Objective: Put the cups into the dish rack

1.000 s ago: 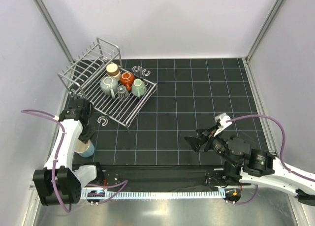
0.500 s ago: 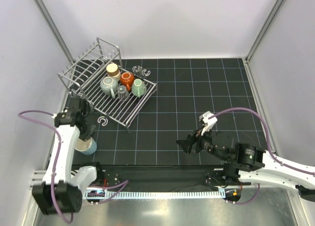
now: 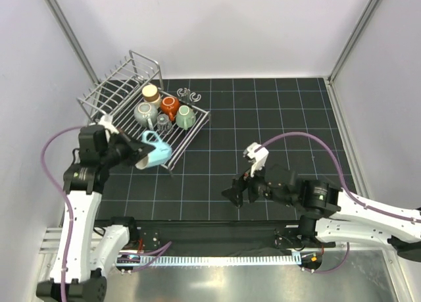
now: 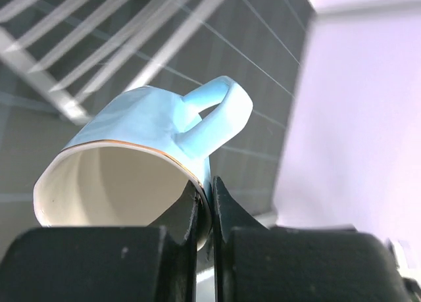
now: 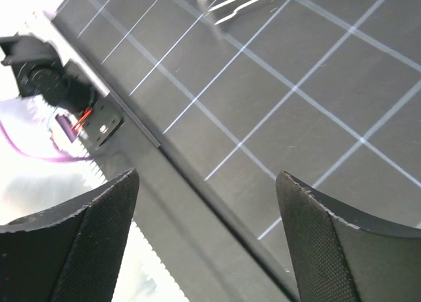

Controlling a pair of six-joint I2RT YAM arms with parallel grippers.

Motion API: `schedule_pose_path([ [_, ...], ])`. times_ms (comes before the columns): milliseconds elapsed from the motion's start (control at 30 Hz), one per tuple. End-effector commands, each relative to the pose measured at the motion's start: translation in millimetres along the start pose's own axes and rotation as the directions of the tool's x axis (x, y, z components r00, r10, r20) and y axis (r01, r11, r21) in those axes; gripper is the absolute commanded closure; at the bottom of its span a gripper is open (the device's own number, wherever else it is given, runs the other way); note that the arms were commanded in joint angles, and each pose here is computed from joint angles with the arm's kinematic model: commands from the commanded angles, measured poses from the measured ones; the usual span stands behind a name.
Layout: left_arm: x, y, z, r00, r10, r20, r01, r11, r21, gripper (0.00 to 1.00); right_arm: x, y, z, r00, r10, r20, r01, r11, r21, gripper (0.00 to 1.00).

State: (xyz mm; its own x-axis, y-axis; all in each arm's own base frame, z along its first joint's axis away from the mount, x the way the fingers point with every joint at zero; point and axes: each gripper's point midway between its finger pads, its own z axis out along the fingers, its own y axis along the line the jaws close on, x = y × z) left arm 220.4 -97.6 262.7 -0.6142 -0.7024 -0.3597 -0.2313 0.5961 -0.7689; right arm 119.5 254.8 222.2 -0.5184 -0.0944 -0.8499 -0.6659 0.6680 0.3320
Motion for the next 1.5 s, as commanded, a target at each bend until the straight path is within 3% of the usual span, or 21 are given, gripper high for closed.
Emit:
schedule_pose_path([
  [0,-5,-97,-18,0.984,0.180,0.012,-0.169,0.896,0.411,1.00,-16,26,10,1.000,-0.007,-0.024,0.005,0.995,-0.098,0.14],
  [33,1,-116,-23,0.974,0.225,0.004,-0.198,0.850,0.488,1.00,-21,29,11,1.000,-0.002,-0.027,0.000,0.995,-0.104,0.14],
  [233,52,-148,-11,0.924,0.343,-0.171,-0.166,0.761,0.627,1.00,-41,22,16,0.998,0.060,-0.010,-0.060,0.987,-0.146,0.12],
  [333,68,-154,-14,0.912,0.375,-0.167,-0.176,0.725,0.666,1.00,-60,14,1,0.994,0.098,0.047,-0.088,0.981,-0.174,0.12],
  [467,83,-156,-20,0.920,0.333,-0.207,-0.085,0.684,0.724,1.00,-76,15,-20,0.988,0.094,0.122,-0.063,0.969,-0.237,0.12],
  [600,89,-170,-40,0.930,0.269,-0.251,0.057,0.568,0.821,1.00,-83,24,-32,0.983,0.083,0.166,-0.028,0.950,-0.312,0.00],
  [700,95,-176,-48,0.926,0.268,-0.265,0.090,0.525,0.846,1.00,-89,35,-40,0.976,0.076,0.204,0.006,0.927,-0.374,0.00],
  [900,97,-188,-69,0.928,0.225,-0.296,0.176,0.436,0.883,0.99,-97,27,-43,0.973,0.066,0.222,0.013,0.941,-0.337,0.00],
  [1133,105,-190,-73,0.906,0.189,-0.379,0.279,0.407,0.870,0.99,-114,17,-45,0.967,0.012,0.254,0.071,0.947,-0.313,0.00],
  [1467,114,-200,-82,0.886,0.199,-0.418,0.333,0.355,0.874,1.00,-125,40,-35,0.968,0.011,0.250,0.111,0.876,-0.469,0.00],
])
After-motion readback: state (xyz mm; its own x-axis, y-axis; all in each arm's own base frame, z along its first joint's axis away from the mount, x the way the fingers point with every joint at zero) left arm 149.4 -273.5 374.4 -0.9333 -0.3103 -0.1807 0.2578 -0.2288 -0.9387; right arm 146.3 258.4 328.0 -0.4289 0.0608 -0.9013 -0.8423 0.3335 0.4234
